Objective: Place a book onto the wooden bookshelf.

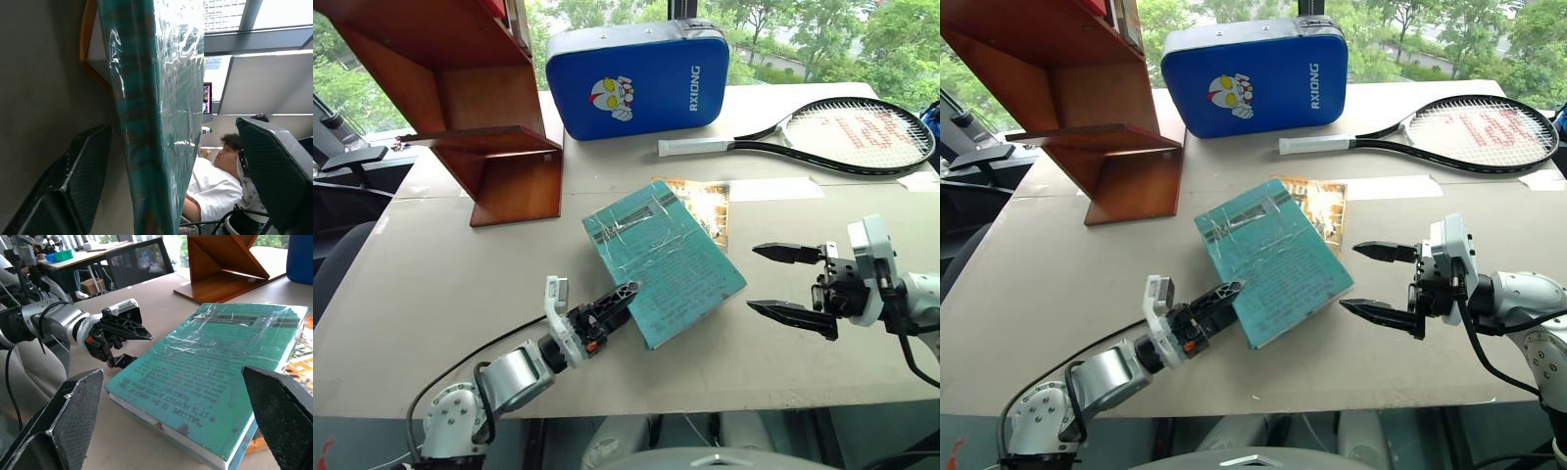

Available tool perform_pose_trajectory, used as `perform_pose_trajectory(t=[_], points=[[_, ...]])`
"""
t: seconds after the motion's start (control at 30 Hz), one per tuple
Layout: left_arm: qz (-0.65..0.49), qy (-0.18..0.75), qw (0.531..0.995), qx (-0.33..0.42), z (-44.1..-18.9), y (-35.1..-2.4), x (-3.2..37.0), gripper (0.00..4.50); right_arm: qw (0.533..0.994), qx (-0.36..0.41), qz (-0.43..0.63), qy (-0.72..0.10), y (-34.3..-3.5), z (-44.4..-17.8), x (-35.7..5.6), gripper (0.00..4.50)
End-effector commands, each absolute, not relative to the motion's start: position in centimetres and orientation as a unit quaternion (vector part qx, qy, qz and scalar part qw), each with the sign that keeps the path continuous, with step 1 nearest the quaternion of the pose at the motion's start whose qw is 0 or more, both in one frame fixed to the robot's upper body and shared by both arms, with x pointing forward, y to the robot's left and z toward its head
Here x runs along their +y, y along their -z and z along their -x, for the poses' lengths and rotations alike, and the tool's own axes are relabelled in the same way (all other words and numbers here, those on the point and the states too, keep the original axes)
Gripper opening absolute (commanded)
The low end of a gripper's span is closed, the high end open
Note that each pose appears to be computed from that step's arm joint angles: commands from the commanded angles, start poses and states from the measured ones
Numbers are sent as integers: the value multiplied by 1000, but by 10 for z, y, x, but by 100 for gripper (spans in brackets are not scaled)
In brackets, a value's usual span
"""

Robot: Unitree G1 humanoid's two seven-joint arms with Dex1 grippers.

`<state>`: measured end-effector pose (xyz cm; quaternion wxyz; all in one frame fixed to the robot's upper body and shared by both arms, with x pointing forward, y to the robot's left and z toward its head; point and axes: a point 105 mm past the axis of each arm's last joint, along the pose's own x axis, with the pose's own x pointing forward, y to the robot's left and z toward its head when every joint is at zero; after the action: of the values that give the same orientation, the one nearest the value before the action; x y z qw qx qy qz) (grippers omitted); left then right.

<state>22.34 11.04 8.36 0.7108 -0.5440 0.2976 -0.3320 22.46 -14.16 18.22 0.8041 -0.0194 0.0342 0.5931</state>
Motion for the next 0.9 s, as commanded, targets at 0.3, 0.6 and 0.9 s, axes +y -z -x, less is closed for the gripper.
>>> perform_pose_trajectory(t=[0.3,0.6,0.9], points=[[569,356,688,275,-225,-96,112,3,813,1,29,-581,-198,-224,-142,450],[208,483,846,89,-241,-188,109,3,839,-36,-13,-543,-222,-246,-164,450],[-415,343,831,-141,-291,-310,138,3,811,-123,-115,-561,-275,-254,-161,450]])
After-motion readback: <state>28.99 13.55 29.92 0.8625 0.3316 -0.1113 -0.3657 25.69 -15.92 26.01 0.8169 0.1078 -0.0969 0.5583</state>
